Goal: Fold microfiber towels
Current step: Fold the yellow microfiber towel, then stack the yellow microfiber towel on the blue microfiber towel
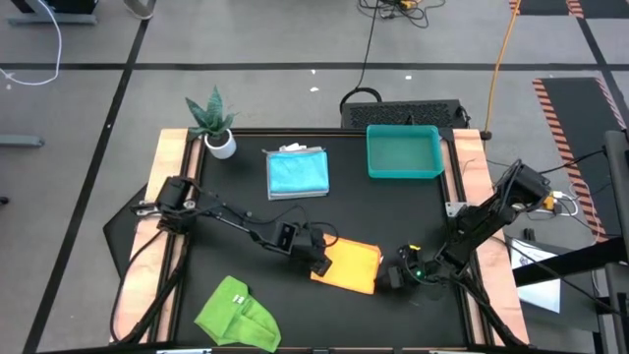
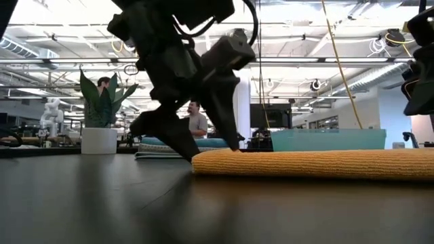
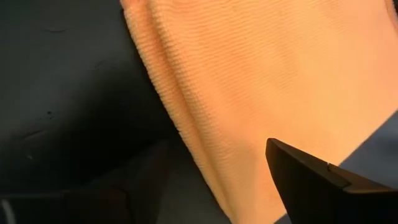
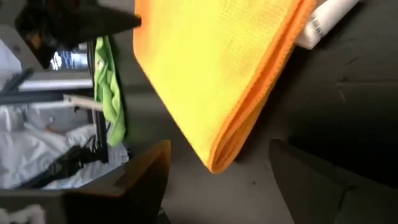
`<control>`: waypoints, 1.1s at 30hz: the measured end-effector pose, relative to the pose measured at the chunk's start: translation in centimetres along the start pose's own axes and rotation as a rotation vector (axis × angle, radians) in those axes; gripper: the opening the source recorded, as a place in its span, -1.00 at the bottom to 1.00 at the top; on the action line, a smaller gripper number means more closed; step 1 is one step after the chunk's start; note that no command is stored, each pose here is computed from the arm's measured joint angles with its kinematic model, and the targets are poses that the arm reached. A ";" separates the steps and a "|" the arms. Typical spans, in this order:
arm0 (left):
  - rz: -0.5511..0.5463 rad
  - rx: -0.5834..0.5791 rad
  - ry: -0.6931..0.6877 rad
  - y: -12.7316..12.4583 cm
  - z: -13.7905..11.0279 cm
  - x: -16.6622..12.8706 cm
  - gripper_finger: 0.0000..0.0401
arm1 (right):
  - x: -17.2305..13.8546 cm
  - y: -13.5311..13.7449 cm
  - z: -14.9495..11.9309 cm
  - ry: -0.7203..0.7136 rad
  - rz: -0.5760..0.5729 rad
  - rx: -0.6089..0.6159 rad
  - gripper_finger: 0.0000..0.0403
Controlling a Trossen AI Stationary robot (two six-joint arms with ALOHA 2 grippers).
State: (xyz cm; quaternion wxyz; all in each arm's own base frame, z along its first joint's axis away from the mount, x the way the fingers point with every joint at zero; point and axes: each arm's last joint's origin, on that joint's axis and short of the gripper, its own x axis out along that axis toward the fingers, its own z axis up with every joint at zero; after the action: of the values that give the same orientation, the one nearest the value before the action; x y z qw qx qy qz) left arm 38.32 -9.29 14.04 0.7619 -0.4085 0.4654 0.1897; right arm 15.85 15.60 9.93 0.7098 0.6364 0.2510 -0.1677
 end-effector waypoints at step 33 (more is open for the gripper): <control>-0.003 0.016 -0.017 0.4 0.9 0.5 0.05 | 0.8 0.5 3.6 0.037 -0.184 0.008 -0.01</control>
State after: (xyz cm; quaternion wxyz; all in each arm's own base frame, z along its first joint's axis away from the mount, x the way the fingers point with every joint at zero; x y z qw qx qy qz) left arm 38.79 -8.32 13.64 0.7694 -0.4013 0.4599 0.1883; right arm 17.27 12.15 10.08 0.6842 0.6165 0.3208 -0.2212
